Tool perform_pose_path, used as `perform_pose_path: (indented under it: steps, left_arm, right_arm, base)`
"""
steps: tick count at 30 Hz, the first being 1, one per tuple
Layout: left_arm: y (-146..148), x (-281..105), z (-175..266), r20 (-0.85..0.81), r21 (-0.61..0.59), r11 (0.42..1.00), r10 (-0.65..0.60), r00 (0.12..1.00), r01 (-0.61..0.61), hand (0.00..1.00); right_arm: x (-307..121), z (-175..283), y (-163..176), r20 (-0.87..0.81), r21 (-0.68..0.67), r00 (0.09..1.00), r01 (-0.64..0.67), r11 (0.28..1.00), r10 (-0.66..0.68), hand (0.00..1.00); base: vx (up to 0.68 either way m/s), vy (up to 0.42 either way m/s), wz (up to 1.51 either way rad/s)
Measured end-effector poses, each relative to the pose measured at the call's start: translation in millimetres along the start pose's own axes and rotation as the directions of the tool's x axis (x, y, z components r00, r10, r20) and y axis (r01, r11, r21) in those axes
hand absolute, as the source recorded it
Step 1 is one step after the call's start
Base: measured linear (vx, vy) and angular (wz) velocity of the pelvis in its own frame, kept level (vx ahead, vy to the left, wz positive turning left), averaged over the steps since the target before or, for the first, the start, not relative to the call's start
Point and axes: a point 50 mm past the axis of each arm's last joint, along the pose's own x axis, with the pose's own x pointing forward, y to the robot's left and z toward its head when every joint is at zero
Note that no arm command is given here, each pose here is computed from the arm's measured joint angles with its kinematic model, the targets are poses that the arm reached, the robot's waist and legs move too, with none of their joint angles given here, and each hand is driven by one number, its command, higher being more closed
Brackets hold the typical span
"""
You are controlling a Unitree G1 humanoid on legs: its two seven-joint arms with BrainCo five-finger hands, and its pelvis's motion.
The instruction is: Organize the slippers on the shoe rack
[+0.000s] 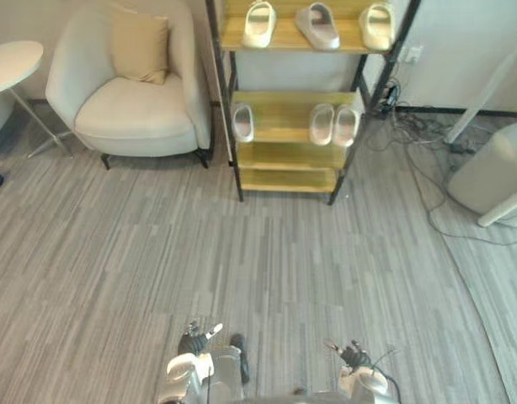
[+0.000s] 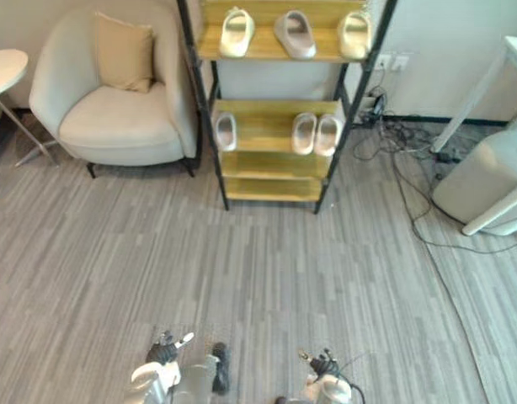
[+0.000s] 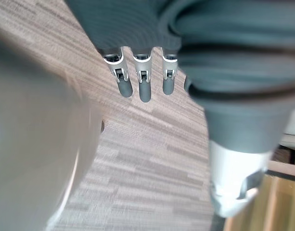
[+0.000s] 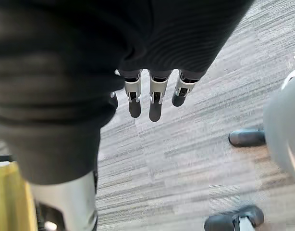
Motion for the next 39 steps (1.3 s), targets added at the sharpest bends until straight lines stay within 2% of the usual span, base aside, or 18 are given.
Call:
perform_pose_path:
  steps: [9, 16, 20, 27, 31, 35, 37, 39]
  left_arm:
    - [-2, -1, -9, -0.039, 0.047, 0.999, -0.015, 0.999, 0.017, 0.0]
    - [0, -2, -15, -0.066, 0.059, 0.998, -0.009, 0.998, 0.013, 0.0]
    - [-11, -5, -23, -0.09, 0.025, 0.999, -0.027, 0.996, 0.029, 0.0]
    - [-3, -5, -18, -0.062, -0.028, 1.0, 0.005, 0.998, -0.007, 0.0]
    - [-6, -5, -17, -0.055, -0.005, 1.0, -0.01, 0.998, 0.01, 0.0]
    - [4, -3, -18, -0.067, 0.016, 1.0, 0.009, 0.998, -0.008, 0.0]
    - [14, -5, -24, -0.095, -0.005, 0.999, 0.039, 0.995, -0.04, 0.0]
    - [11, -9, -35, -0.121, 0.002, 1.0, 0.029, 0.992, -0.029, 0.0]
  right_arm:
    - [-2, 2, 2, 0.029, -0.004, 0.999, -0.014, 1.0, 0.014, 0.0]
    - [0, 4, -4, 0.022, 0.004, 1.0, -0.002, 1.0, 0.002, 0.0]
    - [4, 10, -19, 0.02, -0.049, 0.999, 0.03, 0.998, -0.029, 0.0]
    - [3, 5, -20, 0.0, -0.063, 0.999, 0.033, 0.997, -0.033, 0.0]
    - [3, 1, -22, -0.011, -0.058, 0.999, 0.043, 0.997, -0.043, 0.0]
    - [0, -11, -19, -0.047, -0.039, 0.998, 0.04, 0.998, -0.042, 0.0]
    - [0, -10, -17, -0.047, -0.035, 0.998, 0.036, 0.999, -0.037, 0.0]
    - [-1, -14, -27, -0.048, -0.057, 0.997, 0.052, 0.997, -0.055, 0.0]
  base:
    - [0.4, 0.112, 0.0]
    - [0.43, -0.195, 0.26]
    - [0.4, -0.248, 0.19]
    - [0.31, -0.164, -0.02]
    - [0.27, 0.09, -0.1]
    - [0.36, 0.136, -0.11]
    - [0.27, 0.18, -0.19]
    - [0.17, 0.144, -0.33]
